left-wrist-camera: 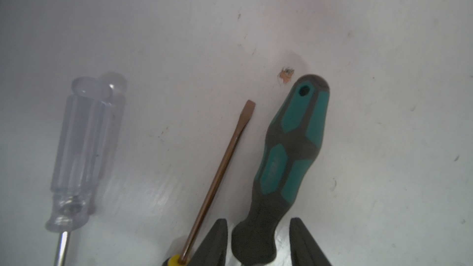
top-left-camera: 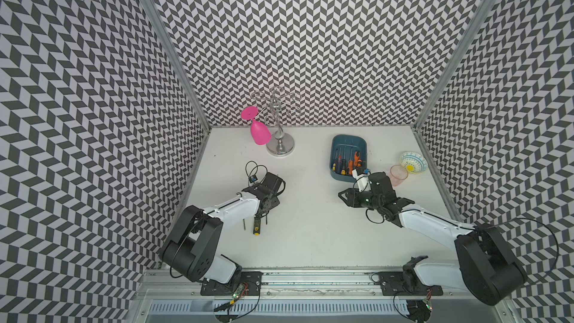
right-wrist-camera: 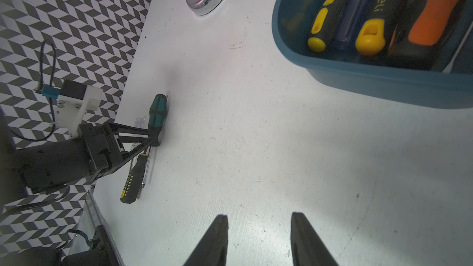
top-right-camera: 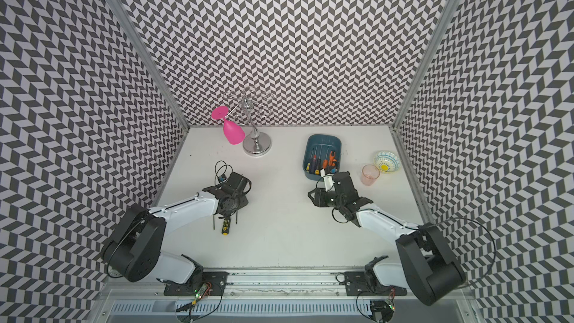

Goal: Put the screwdriver on the desktop into the storage box
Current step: Pick up the screwdriver from the center of the board.

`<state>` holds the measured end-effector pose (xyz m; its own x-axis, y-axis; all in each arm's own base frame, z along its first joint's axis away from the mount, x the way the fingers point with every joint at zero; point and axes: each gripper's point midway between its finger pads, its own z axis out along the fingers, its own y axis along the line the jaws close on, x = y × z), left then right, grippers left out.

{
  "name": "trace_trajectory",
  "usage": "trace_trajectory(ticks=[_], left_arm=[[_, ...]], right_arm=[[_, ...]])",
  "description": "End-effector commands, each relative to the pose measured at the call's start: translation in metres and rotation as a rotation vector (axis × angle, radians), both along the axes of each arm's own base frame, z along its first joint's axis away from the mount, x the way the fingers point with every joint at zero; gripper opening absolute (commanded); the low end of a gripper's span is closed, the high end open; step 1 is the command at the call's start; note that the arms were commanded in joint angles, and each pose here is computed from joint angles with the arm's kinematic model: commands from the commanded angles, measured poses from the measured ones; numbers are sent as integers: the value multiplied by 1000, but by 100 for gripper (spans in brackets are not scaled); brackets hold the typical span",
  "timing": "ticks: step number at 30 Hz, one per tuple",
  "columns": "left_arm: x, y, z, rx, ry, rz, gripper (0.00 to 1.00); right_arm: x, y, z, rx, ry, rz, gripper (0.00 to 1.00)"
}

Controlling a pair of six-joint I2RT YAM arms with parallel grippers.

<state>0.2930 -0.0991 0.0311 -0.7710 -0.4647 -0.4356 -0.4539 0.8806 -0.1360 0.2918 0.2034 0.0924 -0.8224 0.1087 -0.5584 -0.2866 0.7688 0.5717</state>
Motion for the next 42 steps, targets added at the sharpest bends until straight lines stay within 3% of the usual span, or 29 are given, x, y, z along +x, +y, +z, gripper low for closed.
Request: trace_trajectory(ticks=[1, 12, 19, 26, 42], left_arm=[[9, -7, 0, -6, -9, -17, 43], [12, -26, -8, -19, 4, -82, 33], [14, -35, -1, -22, -20, -132, 15], [18, -63, 29, -91, -131, -240, 1], [-6, -142, 109, -448, -413, -597, 0]], right_arm=[[1, 5, 1, 17, -22, 13, 43], [3, 5, -2, 12, -15, 10, 43], [3, 4, -1, 9, -14, 7, 43], [1, 7, 11, 30, -28, 22, 43], [-26, 50, 72, 343, -91, 278, 52]])
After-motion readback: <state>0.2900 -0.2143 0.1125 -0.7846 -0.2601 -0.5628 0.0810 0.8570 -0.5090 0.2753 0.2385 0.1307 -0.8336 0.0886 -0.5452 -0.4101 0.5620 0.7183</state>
